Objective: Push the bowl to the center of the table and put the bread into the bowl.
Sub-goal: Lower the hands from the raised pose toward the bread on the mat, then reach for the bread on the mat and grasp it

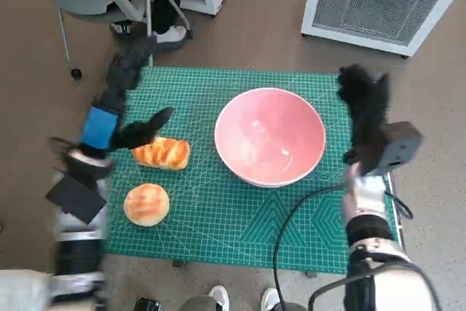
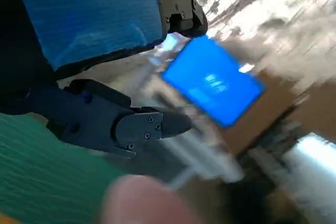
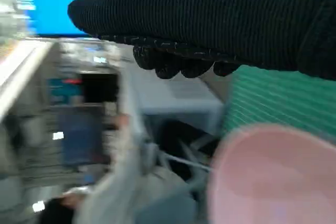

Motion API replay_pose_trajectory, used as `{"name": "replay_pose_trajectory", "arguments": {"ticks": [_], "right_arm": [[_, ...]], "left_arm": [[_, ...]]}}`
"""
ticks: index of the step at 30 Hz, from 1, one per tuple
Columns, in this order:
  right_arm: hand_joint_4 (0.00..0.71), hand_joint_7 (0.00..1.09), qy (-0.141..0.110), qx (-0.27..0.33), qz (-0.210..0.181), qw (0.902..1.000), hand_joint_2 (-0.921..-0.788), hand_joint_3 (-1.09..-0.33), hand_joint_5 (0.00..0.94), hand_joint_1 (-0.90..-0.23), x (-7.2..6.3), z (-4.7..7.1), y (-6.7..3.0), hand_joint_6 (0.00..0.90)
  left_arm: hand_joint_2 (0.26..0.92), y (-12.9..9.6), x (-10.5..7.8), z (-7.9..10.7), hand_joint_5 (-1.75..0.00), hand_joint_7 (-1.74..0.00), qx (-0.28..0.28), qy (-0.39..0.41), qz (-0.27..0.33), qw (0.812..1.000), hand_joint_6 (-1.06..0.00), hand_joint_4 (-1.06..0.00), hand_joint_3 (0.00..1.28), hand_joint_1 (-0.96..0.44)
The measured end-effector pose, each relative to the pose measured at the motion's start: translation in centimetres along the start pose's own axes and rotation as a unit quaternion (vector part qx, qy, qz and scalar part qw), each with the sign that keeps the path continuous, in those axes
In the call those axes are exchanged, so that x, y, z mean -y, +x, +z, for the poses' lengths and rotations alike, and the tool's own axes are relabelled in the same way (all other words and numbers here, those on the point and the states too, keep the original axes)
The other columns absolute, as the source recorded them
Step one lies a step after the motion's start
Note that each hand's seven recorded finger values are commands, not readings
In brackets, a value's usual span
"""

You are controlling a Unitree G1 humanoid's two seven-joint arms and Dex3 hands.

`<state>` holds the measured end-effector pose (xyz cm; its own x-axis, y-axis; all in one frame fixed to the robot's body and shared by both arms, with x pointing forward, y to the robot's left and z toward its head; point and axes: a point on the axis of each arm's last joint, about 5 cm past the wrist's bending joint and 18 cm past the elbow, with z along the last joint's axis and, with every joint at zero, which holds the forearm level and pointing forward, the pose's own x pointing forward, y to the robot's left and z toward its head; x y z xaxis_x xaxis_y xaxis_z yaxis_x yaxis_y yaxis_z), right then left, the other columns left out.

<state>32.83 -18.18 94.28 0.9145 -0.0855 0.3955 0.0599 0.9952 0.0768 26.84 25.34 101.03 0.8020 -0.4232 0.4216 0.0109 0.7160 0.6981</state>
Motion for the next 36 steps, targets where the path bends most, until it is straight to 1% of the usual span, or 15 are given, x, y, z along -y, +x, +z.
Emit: {"name": "replay_pose_trajectory", "arguments": {"ticks": [3,4,6,9,11,12,16,20,23,26,31,36], "right_arm": [[0.323,0.46,-0.012,0.078,0.026,0.9965,-0.921,-0.783,0.01,-0.594,0.0,1.3,0.59,0.139],[0.323,0.46,-0.015,0.101,0.034,0.9942,-0.921,-0.781,0.01,-0.594,0.0,1.7,0.74,0.139],[0.324,0.46,-0.022,0.151,0.059,0.9865,-0.921,-0.778,0.009,-0.594,-0.2,2.6,1.0,0.14],[0.329,0.45,-0.032,0.213,0.094,0.9719,-0.921,-0.778,0.011,-0.59,-0.5,3.7,1.23,0.137],[0.331,0.44,-0.04,0.251,0.122,0.9594,-0.921,-0.78,0.01,-0.585,-0.7,4.4,1.33,0.135],[0.333,0.44,-0.043,0.268,0.133,0.9531,-0.921,-0.78,0.011,-0.583,-0.8,4.7,1.36,0.136],[0.34,0.43,-0.047,0.313,0.167,0.9337,-0.921,-0.768,0.012,-0.59,-1.0,5.6,1.32,0.145],[0.346,0.42,-0.046,0.334,0.188,0.9225,-0.921,-0.757,0.012,-0.599,-1.1,6.1,1.16,0.152],[0.349,0.42,-0.046,0.344,0.195,0.9172,-0.921,-0.753,0.012,-0.604,-1.2,6.3,1.04,0.155],[0.351,0.42,-0.048,0.349,0.198,0.9148,-0.921,-0.753,0.012,-0.598,-1.2,6.4,0.92,0.157],[0.353,0.41,-0.056,0.35,0.2,0.9135,-0.921,-0.759,0.011,-0.593,-1.2,6.4,0.79,0.159],[0.354,0.41,-0.059,0.351,0.196,0.9139,-0.921,-0.764,0.009,-0.592,-1.1,6.5,0.75,0.161]], "left_arm": [[0.921,-0.2,-1.7,-0.1,0.0,-0.37,-0.028,0.052,-0.049,0.997,-0.07,-0.2,0.27,-0.46],[0.921,-0.2,-2.1,-0.1,0.0,-0.35,-0.036,0.062,-0.062,0.996,-0.08,-0.2,0.23,-0.45],[0.921,0.0,-2.9,-0.1,0.0,-0.32,-0.053,0.079,-0.093,0.991,-0.09,-0.19,0.18,-0.44],[0.916,0.4,-3.7,0.0,0.0,-0.21,-0.076,0.09,-0.141,0.983,-0.15,-0.18,0.09,-0.41],[0.904,0.7,-4.1,0.0,0.0,-0.15,-0.095,0.092,-0.174,0.976,-0.17,-0.16,0.04,-0.38],[0.886,0.9,-4.3,0.1,0.0,-0.13,-0.105,0.091,-0.19,0.972,-0.18,-0.15,0.02,-0.36],[0.835,1.5,-4.6,0.0,0.0,-0.08,-0.137,0.086,-0.238,0.958,-0.21,-0.13,0.01,-0.32],[0.785,2.3,-4.3,0.0,0.0,-0.04,-0.16,0.082,-0.278,0.944,-0.2,-0.09,0.0,-0.26],[0.761,2.8,-3.9,-0.1,0.0,-0.02,-0.183,0.081,-0.308,0.93,-0.18,-0.05,0.0,-0.23],[0.746,3.4,-3.5,-0.2,0.0,-0.01,-0.213,0.083,-0.336,0.914,-0.16,-0.02,0.0,-0.2],[0.737,4.3,-2.7,-0.1,0.0,0.0,-0.264,0.105,-0.371,0.884,-0.15,0.0,0.0,-0.19],[0.735,5.1,-1.8,0.1,0.0,0.0,-0.295,0.131,-0.388,0.864,-0.15,0.0,0.0,-0.2]]}}
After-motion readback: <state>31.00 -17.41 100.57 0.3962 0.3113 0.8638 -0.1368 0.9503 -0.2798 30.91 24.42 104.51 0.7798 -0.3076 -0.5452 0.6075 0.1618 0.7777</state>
